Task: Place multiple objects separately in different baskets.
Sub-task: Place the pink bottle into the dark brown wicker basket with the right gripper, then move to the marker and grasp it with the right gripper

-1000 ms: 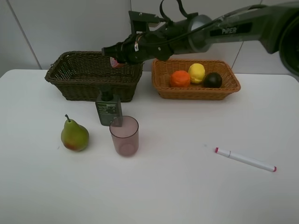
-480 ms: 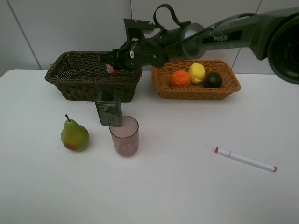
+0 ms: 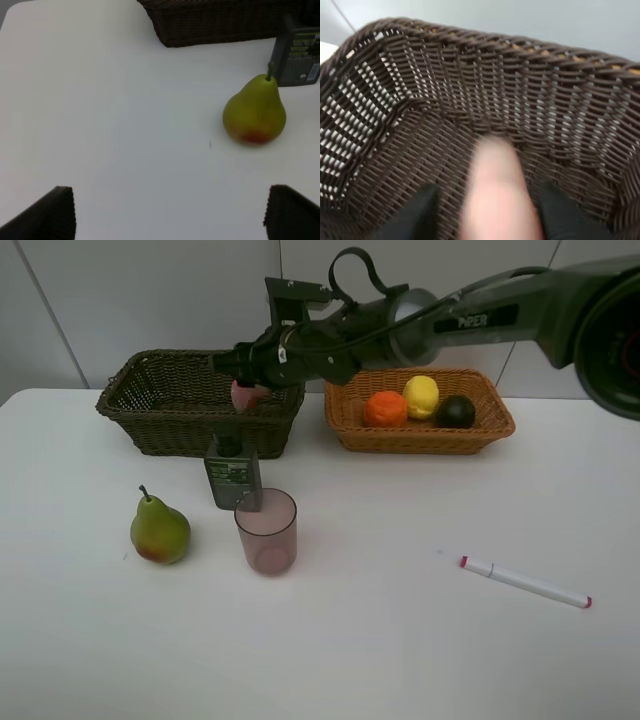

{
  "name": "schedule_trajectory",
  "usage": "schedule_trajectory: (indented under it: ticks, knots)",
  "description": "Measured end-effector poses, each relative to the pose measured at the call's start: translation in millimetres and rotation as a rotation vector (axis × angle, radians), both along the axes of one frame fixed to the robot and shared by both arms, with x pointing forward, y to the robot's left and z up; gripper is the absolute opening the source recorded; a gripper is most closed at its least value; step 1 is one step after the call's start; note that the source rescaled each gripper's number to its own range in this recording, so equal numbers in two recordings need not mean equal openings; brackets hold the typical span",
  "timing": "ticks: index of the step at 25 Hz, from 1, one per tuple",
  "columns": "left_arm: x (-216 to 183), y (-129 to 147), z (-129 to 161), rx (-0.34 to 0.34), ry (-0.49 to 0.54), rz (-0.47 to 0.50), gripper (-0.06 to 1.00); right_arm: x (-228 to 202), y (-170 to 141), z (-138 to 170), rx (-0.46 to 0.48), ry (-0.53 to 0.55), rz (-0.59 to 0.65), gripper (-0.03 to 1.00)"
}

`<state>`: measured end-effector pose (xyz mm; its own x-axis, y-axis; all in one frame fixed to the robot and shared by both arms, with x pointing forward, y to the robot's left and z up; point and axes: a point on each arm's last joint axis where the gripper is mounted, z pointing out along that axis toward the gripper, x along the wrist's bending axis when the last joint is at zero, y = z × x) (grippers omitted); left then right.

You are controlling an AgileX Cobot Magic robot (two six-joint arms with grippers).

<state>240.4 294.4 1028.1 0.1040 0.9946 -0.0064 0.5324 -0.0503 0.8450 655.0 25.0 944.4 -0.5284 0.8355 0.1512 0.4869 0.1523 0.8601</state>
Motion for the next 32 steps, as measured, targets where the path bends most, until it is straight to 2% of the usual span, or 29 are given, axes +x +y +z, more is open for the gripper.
schedule_trajectory:
  ticks: [2,3,6,19,24,27,32]
  knots:
    - [0,0,0,0.000,0.000,0.000,1.00,0,0,1,0.002,-0.009,0.006,0.75]
    - [0,0,0,0.000,0.000,0.000,1.00,0,1,1,-0.002,-0.014,0.009,0.82]
    - [0,0,0,0.000,0.000,0.000,1.00,0,1,1,-0.004,-0.018,0.013,0.91]
    - [0,0,0,0.000,0.000,0.000,1.00,-1,-2,6,-0.025,-0.003,0.003,0.93]
    - [0,0,0,0.000,0.000,0.000,1.00,-14,-7,53,-0.079,-0.033,-0.002,0.93]
    - [0,0,0,0.000,0.000,0.000,1.00,-25,-17,88,-0.146,-0.069,-0.015,0.93]
    - [0,0,0,0.000,0.000,0.000,1.00,-41,-37,116,-0.313,-0.026,-0.083,0.93]
